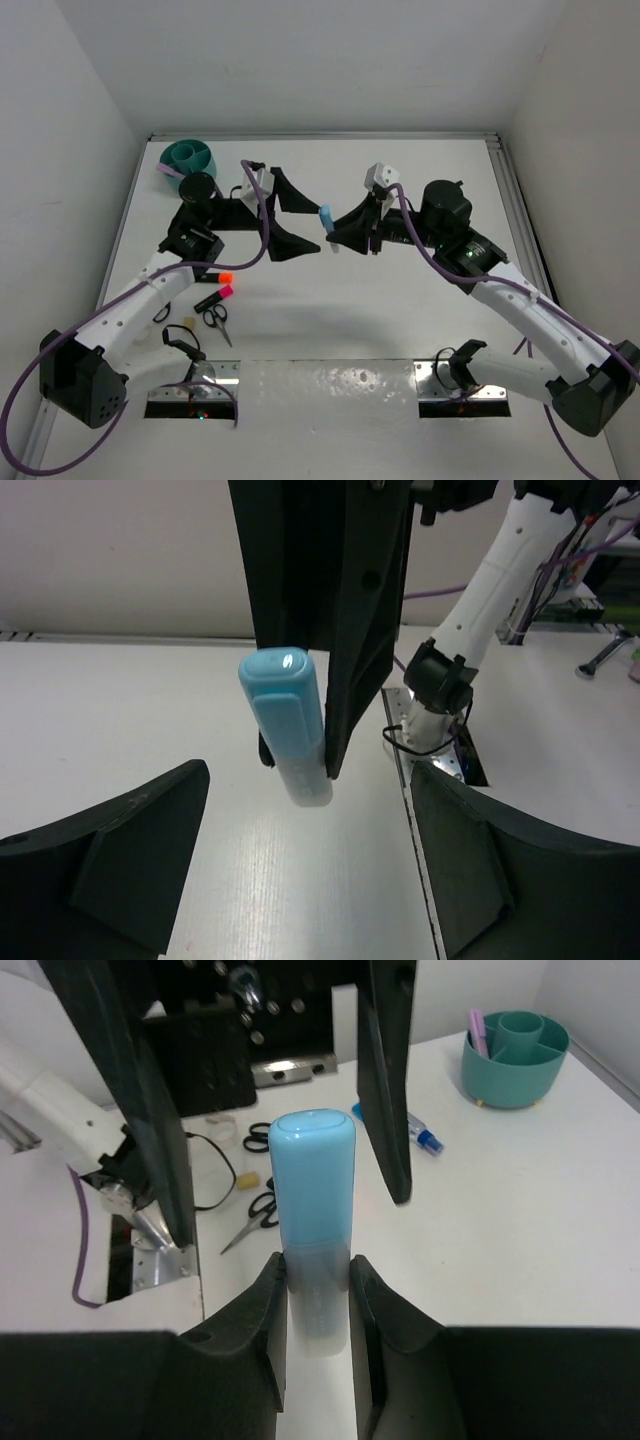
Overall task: Sort the stationery into containers
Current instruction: Place the pen in the storage box.
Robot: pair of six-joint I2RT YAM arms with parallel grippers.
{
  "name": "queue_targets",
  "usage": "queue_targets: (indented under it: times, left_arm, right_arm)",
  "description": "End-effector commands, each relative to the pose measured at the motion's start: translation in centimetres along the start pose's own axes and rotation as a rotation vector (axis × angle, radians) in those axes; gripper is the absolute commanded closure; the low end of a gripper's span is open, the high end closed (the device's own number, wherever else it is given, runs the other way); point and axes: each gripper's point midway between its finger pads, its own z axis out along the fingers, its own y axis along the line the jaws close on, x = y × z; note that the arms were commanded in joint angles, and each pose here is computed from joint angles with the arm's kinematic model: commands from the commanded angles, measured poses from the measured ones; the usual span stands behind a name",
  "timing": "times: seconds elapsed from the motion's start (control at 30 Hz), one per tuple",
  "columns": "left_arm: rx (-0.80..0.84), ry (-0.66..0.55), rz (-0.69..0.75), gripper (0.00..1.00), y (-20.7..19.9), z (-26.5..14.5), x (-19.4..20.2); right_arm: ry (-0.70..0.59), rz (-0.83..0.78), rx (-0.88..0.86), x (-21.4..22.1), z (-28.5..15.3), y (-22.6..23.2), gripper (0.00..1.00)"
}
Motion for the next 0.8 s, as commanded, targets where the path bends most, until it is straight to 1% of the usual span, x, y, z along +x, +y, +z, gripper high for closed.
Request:
queue_targets:
  times: [0.0, 0.1, 0.13, 0.17, 0.27, 0.3, 0.4, 0.47, 0.57, 0.73, 0.77]
  left_arm:
    - [0.013, -0.078, 0.039, 0.20, -1.2, -0.5, -4.1]
    - [-0.050, -0.104, 0.001, 0.13, -0.3, -0.6, -4.4]
    - [-0.084, -0.138, -0.021, 0.12, 0.1, -0.6, -5.2]
    - [-0.100, -0.142, -0.029, 0.12, 0.5, -0.6, -5.1]
    - [-0.157, -0.205, -0.080, 0.12, 1.3, -0.1, -6.0]
    - [-0.151, -0.219, -0.097, 0.12, 1.1, 0.2, -6.0]
    - [-0.166, -0.218, -0.131, 0.12, 1.2, 0.8, -5.3]
    - [-0.189, -0.207, -0.158, 0.14, 1.6, 1.0, -4.6]
    - [-0.191, -0.204, -0.159, 0.26, 1.6, 1.2, -4.2]
    - [-0.183, -0.201, -0.148, 0.31, 1.3, 1.8, -4.0]
    - [-0.185, -0.204, -0.148, 0.36, 1.4, 1.9, -4.0]
  right_arm:
    - [-0.058, -0.061, 0.062, -1.3, -0.1, -0.9, 1.00]
    - [-0.039, -0.073, 0.060, -1.3, -0.2, -0.8, 1.00]
    - [-0.040, -0.077, 0.057, -1.5, -0.1, -0.8, 1.00]
    - [-0.042, -0.078, 0.055, -1.6, -0.1, -0.7, 1.00]
    - [-0.049, -0.084, 0.047, -1.8, 0.1, -0.5, 1.00]
    - [-0.054, -0.085, 0.047, -1.9, 0.1, -0.5, 1.00]
    - [-0.060, -0.088, 0.047, -2.1, 0.1, -0.6, 1.00]
    - [-0.064, -0.090, 0.044, -2.3, 0.1, -0.4, 1.00]
    - [-0.070, -0.090, 0.042, -2.5, 0.2, -0.4, 1.00]
    - [-0.079, -0.091, 0.041, -2.9, 0.4, -0.6, 1.00]
    - [-0.077, -0.088, 0.039, -2.8, 0.5, -0.6, 1.00]
